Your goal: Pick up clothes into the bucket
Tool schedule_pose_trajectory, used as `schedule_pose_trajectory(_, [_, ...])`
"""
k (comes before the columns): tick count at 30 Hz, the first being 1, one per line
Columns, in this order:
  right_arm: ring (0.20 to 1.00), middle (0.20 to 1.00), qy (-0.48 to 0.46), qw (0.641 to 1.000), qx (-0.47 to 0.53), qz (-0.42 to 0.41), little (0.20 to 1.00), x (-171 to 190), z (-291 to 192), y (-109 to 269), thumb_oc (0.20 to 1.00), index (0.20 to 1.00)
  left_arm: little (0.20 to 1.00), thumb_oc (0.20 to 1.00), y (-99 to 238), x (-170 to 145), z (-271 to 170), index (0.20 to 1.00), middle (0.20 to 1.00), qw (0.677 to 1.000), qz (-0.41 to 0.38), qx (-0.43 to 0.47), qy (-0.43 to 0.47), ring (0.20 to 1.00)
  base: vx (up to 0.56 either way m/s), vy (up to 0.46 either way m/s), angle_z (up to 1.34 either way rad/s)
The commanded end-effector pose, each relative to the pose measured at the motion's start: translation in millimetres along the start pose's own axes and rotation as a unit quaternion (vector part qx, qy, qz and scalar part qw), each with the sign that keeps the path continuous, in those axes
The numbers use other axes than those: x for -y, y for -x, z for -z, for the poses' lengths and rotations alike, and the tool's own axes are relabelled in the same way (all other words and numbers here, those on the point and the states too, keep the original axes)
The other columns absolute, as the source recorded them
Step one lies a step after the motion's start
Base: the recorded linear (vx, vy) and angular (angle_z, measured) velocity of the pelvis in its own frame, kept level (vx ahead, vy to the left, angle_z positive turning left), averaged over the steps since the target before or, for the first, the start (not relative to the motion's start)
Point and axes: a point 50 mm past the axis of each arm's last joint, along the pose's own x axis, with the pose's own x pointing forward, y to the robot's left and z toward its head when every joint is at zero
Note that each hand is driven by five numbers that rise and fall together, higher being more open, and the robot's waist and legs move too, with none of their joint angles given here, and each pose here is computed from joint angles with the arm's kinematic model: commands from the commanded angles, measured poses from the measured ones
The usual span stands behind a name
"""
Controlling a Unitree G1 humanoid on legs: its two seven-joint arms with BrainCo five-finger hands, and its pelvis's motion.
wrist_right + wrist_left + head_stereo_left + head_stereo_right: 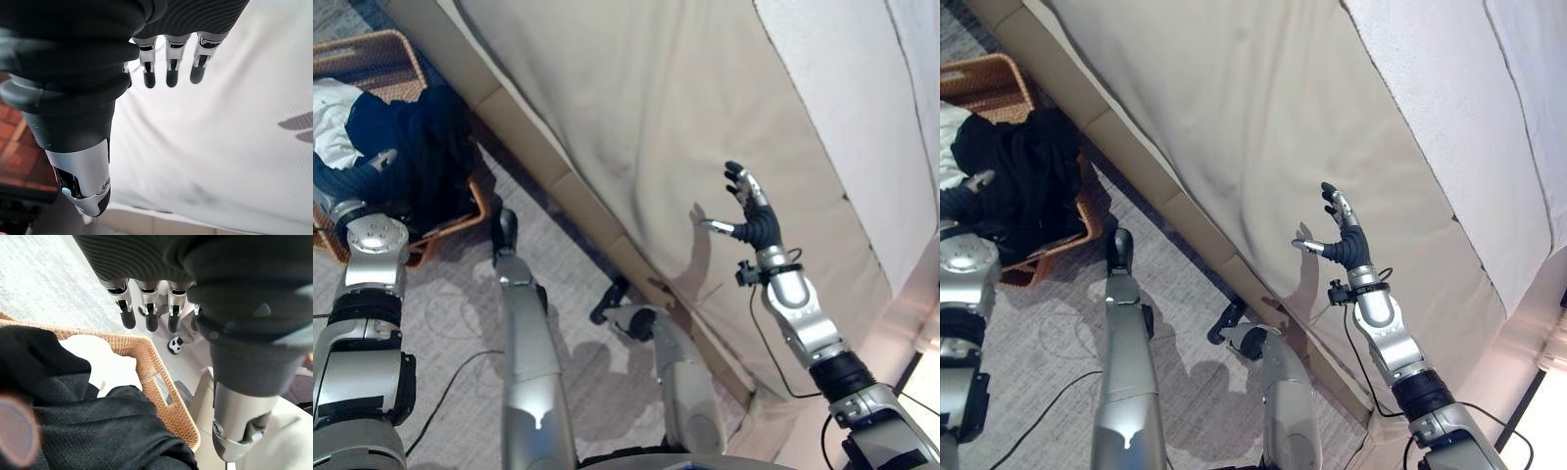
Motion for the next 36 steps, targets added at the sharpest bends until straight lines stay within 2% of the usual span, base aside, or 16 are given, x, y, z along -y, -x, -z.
schedule_pose_trajectory(1, [1.000,1.000,-0.016,0.998,0.053,0.041,1.000,15.5,-18.1,-2.8,1.000,1.000,1.000,1.000,-10.8,-8.7,-26.8,1.000,1.000,0.998,-0.031,0.061,0.014,1.000,0.00,0.000,0.00])
schedule_pose_trajectory(10, [1.000,1.000,-0.023,0.997,0.018,0.068,1.000,20.9,-1.8,9.6,1.000,1.000,1.000,1.000,19.4,-4.5,-21.1,1.000,1.000,0.993,-0.022,0.109,0.038,1.000,0.01,-0.005,0.02])
schedule_pose_trajectory(16, [1.000,1.000,-0.017,0.996,-0.015,0.089,1.000,27.4,11.1,19.1,1.000,1.000,1.000,1.000,58.7,11.5,-23.5,1.000,1.000,0.982,0.041,0.129,0.134,1.000,0.02,0.017,0.00])
schedule_pose_trajectory(24, [1.000,1.000,-0.004,0.992,-0.065,0.104,1.000,41.0,29.3,40.1,1.000,1.000,1.000,1.000,98.5,28.1,-45.1,1.000,1.000,0.939,0.154,0.157,0.263,1.000,0.04,0.046,-0.07])
schedule_pose_trajectory(27, [1.000,1.000,-0.035,0.987,-0.099,0.125,1.000,47.2,42.1,56.0,1.000,1.000,1.000,1.000,118.6,40.1,-51.6,1.000,1.000,0.911,0.234,0.158,0.301,1.000,0.06,0.070,-0.09])
schedule_pose_trajectory(28, [1.000,1.000,-0.035,0.987,-0.100,0.125,1.000,47.5,42.3,56.8,1.000,1.000,1.000,1.000,119.1,40.1,-51.2,1.000,1.000,0.911,0.235,0.157,0.301,1.000,0.04,0.033,-0.15])
schedule_pose_trajectory(31, [1.000,1.000,-0.060,0.982,-0.121,0.132,1.000,48.0,50.9,67.5,1.000,1.000,1.000,1.000,136.4,47.0,-43.0,1.000,1.000,0.890,0.290,0.128,0.329,1.000,-0.01,0.070,-0.14])
schedule_pose_trajectory(36, [1.000,1.000,-0.109,0.976,-0.141,0.129,1.000,39.6,58.8,81.9,1.000,1.000,1.000,1.000,172.0,62.5,-11.9,1.000,1.000,0.854,0.379,0.028,0.356,1.000,0.07,0.012,-0.41])
